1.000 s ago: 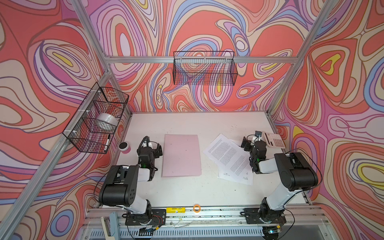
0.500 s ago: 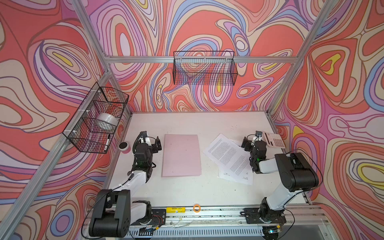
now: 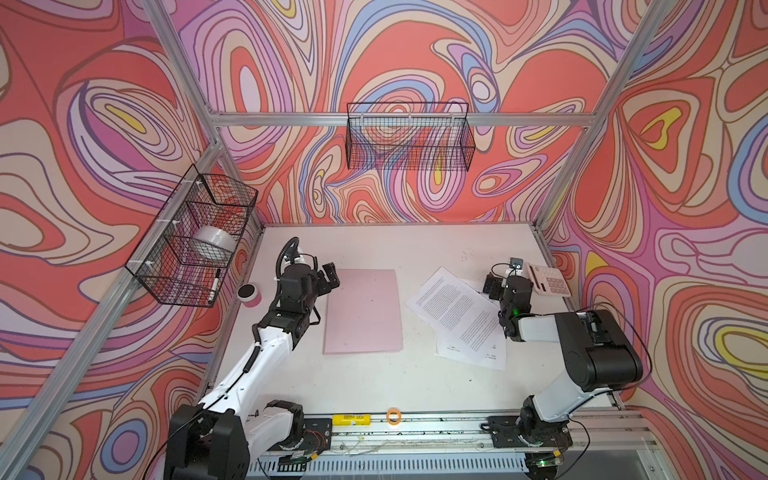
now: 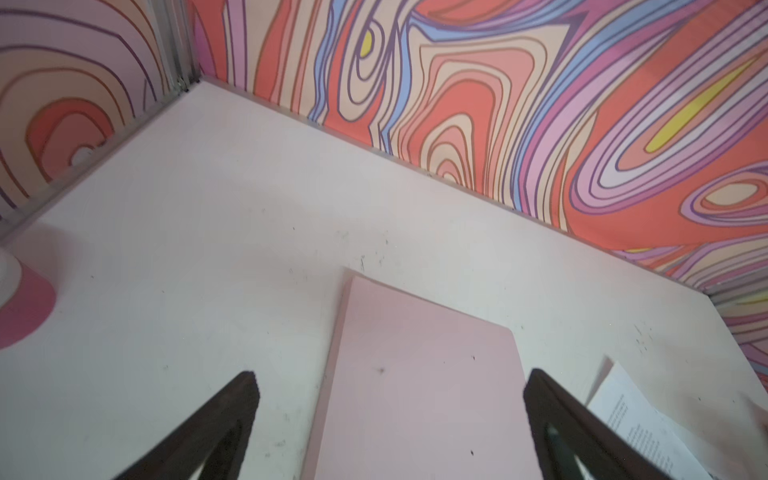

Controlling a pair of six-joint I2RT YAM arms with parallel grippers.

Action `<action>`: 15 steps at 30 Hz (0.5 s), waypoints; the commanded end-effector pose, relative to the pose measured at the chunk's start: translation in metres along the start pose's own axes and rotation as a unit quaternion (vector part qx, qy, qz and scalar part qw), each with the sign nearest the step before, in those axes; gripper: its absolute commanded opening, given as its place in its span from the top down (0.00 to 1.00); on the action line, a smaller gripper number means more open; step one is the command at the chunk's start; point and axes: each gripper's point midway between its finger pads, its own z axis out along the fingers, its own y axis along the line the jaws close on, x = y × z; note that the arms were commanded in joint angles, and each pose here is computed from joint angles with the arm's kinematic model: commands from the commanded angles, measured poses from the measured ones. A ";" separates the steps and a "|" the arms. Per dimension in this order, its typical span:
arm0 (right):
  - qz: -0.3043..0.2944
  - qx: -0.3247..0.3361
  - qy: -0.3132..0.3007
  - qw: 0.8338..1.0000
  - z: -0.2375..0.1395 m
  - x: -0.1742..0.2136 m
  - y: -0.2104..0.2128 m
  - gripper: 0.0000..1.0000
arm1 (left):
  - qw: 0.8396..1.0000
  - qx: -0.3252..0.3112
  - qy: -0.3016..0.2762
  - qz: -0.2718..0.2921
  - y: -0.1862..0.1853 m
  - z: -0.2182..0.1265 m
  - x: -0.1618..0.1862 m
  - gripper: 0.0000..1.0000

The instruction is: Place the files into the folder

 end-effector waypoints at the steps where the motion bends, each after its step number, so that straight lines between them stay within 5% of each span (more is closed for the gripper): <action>1: 0.010 -0.031 0.024 0.999 -0.009 -0.051 0.014 0.01 | 0.998 0.016 0.064 -0.023 -0.010 -0.008 0.024 0.01; 7: 0.105 -0.084 0.103 0.986 -0.034 -0.063 0.038 0.01 | 0.992 0.024 0.102 -0.070 -0.014 -0.032 0.033 0.04; 15: 0.207 -0.205 0.224 0.930 -0.088 -0.031 0.090 0.06 | 0.964 0.007 0.133 -0.229 0.002 -0.079 0.084 0.11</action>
